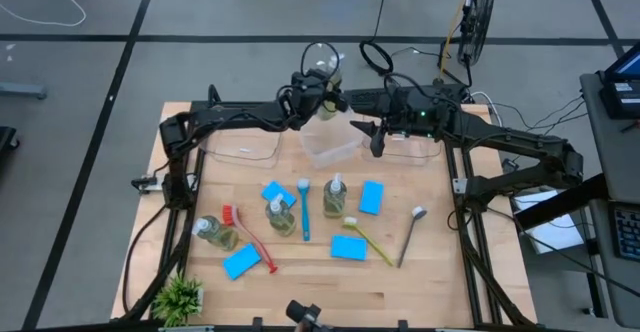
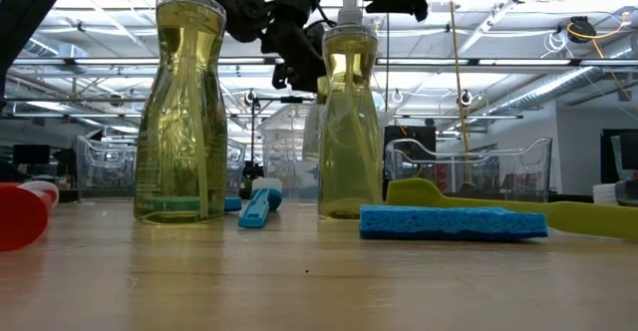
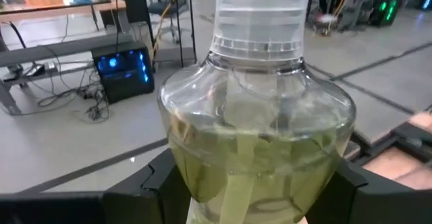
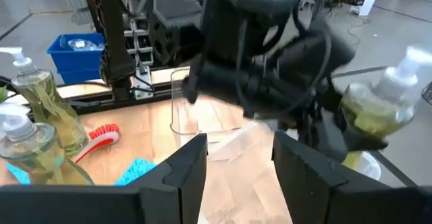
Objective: Pick & Place Kitchen Sink Supplies
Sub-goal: Put the yellow soap dispenser into the white bin
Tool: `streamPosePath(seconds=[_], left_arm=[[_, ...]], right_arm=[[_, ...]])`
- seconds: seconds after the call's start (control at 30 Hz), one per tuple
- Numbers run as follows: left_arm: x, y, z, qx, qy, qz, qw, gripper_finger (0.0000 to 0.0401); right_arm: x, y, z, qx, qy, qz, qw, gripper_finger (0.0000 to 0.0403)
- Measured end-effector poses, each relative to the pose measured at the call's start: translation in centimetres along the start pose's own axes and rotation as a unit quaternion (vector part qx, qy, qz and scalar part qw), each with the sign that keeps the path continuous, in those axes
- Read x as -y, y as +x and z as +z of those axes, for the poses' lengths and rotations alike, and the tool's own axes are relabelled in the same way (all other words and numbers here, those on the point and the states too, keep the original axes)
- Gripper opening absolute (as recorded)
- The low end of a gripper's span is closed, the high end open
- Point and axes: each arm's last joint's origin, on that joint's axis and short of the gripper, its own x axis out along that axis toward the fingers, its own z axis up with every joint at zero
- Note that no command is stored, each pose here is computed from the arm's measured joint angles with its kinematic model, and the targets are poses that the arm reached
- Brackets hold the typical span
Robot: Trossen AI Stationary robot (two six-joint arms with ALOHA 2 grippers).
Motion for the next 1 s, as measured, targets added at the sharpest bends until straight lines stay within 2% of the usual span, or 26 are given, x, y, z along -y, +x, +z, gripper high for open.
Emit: streamPosePath(seconds=[0.3,0.53,0.73,0.87,1.0], left_arm=[[0.3,0.8,-1.7,-0.024,0.017,0.003,1.0,0.0218],[0.3,1.1,-1.9,-0.026,0.015,-0.01,1.0,0.0218],[-0.2,1.4,-2.3,-0.029,0.019,-0.002,0.999,0.0218],[-0.8,1.4,-3.6,-0.046,0.022,0.005,0.999,0.0218],[-0.8,1.4,-3.9,-0.035,0.01,0.004,0.999,0.0218]], right_arm=[[0.0,0.0,0.0,-0.001,-0.009,0.0,1.0,0.0155],[0.0,0.0,0.0,-0.001,-0.009,0.0,1.0,0.0155],[0.0,0.0,0.0,0.0,-0.013,0.0,1.0,0.0155],[0.0,0.0,0.0,0.001,-0.013,0.0,1.0,0.0155],[0.0,0.0,0.0,0.001,-0.013,0.0,1.0,0.0155]])
